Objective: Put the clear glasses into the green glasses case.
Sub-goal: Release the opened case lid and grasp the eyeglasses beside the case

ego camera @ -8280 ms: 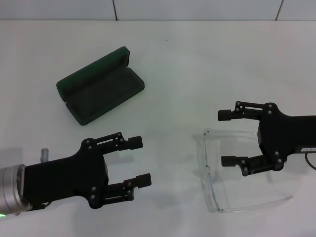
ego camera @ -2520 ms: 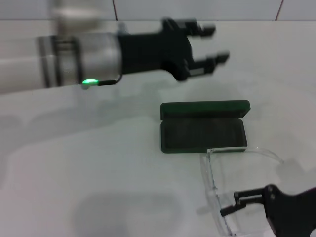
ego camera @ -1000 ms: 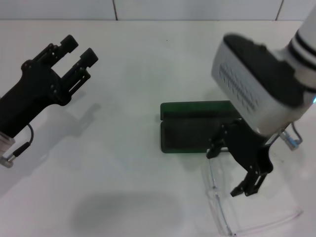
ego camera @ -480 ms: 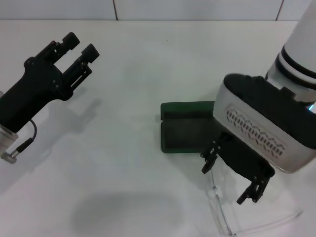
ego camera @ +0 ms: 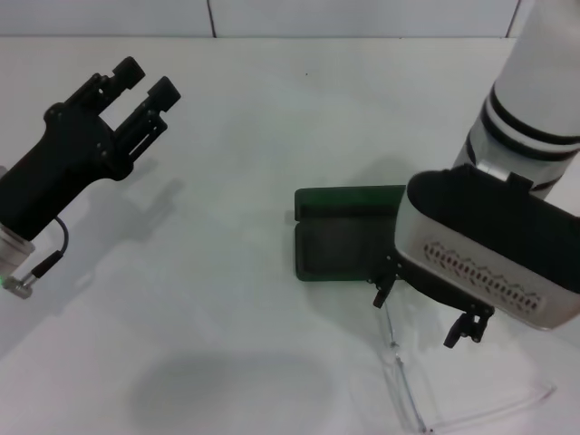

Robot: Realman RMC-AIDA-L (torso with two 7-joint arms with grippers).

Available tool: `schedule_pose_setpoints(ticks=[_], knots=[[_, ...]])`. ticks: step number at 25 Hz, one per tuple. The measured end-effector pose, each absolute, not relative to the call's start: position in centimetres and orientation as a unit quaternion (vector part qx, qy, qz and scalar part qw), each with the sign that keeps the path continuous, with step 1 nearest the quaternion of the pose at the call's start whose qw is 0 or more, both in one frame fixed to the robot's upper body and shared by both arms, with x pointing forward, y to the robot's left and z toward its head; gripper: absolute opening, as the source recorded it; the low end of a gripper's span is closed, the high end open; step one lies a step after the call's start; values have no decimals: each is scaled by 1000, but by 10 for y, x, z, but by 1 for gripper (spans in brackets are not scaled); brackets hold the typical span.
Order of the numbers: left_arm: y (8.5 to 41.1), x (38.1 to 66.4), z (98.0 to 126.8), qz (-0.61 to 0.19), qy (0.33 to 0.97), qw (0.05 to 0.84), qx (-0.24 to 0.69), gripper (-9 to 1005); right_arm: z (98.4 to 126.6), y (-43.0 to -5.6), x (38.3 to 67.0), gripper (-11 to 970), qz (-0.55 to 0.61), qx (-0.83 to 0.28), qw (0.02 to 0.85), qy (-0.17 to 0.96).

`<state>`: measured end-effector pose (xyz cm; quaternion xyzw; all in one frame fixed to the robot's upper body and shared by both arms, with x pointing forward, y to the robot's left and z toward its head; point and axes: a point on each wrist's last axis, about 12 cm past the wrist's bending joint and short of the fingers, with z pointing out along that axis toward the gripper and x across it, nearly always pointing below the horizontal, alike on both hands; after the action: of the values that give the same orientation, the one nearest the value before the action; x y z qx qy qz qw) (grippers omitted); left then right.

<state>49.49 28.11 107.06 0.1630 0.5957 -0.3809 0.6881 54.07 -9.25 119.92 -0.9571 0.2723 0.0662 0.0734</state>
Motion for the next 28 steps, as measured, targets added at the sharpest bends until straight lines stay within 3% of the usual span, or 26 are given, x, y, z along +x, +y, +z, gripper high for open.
schedule_pose_setpoints(ticks=[6, 14, 28], knots=[[283, 493, 1067, -378, 600, 688, 151, 592, 1196, -89, 540, 811, 57, -966, 75, 241], [285, 493, 1067, -377, 602, 688, 147, 592, 1169, -71, 522, 811, 28, -986, 64, 152], [289, 493, 1067, -374, 603, 690, 139, 590, 1154, -65, 509, 812, 25, -991, 53, 124]])
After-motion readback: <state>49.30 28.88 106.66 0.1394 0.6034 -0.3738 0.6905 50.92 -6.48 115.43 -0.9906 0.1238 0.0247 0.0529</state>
